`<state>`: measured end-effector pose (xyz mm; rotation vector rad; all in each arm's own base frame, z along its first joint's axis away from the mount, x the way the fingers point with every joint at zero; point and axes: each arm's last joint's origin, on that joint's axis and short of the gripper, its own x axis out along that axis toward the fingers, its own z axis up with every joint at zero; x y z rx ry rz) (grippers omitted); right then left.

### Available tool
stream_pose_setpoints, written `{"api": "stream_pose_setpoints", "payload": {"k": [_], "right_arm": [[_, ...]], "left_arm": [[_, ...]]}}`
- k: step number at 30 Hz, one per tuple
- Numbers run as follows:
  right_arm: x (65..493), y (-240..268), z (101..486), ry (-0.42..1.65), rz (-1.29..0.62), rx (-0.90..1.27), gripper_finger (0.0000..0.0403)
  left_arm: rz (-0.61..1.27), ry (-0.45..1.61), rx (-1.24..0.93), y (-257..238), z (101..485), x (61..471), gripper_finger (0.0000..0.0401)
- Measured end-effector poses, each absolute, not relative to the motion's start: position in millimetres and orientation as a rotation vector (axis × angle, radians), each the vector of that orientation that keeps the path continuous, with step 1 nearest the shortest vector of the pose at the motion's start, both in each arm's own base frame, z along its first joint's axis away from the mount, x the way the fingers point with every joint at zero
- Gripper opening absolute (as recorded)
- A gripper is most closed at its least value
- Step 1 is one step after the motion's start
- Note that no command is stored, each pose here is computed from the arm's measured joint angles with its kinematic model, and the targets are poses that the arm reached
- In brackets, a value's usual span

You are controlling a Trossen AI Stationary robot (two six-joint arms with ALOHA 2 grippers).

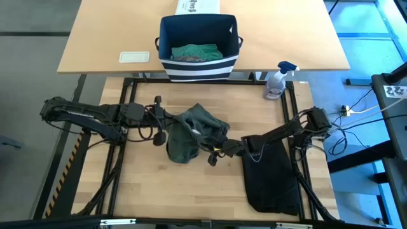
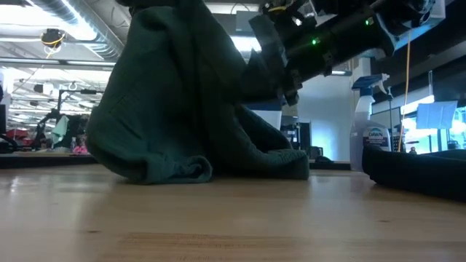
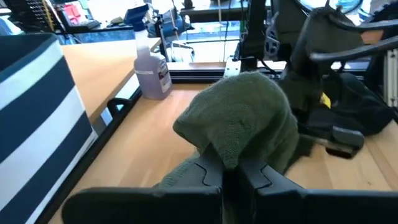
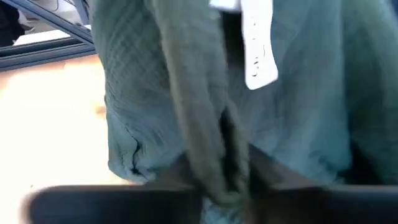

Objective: Fold Laundry from Bin
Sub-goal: Fold the green polo shirt

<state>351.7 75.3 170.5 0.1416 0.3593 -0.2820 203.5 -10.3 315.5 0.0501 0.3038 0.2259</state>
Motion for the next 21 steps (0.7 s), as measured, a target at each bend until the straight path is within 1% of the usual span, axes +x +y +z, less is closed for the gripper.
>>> {"api": "stream_pose_setpoints", "payload": {"k": [1, 2, 6, 10, 14, 18, 21], "right_arm": [[351.0, 75.4, 174.0, 0.355, -0.270, 0.121, 0.0033], [350.0, 75.2, 179.3, 0.345, -0.258, 0.096, 0.0019], [340.9, 72.2, 206.6, 0.299, -0.267, 0.025, 0.0029], [320.3, 65.4, 243.8, 0.268, -0.312, -0.054, 0.0011], [291.7, 56.7, 288.6, 0.174, -0.365, -0.093, 0.0014], [261.8, 49.2, 329.0, 0.055, -0.361, -0.141, 0.0009], [247.9, 46.0, 354.3, 0.010, -0.352, -0.162, 0.0009]], "left_arm": [[0.225, 0.307, 0.051, -10.3, 315.5, 202.8, 0.0000], [0.224, 0.312, 0.053, -10.3, 315.4, 201.6, 0.0000], [0.221, 0.337, 0.058, -9.7, 316.0, 194.7, 0.0000], [0.201, 0.372, 0.067, -9.9, 328.5, 184.9, 0.0000], [0.175, 0.363, 0.112, -12.7, 356.3, 175.1, 0.0000], [0.154, 0.300, 0.155, -15.7, 392.6, 165.8, 0.0000], [0.139, 0.254, 0.201, -17.0, 412.8, 162.3, 0.0000]]}}
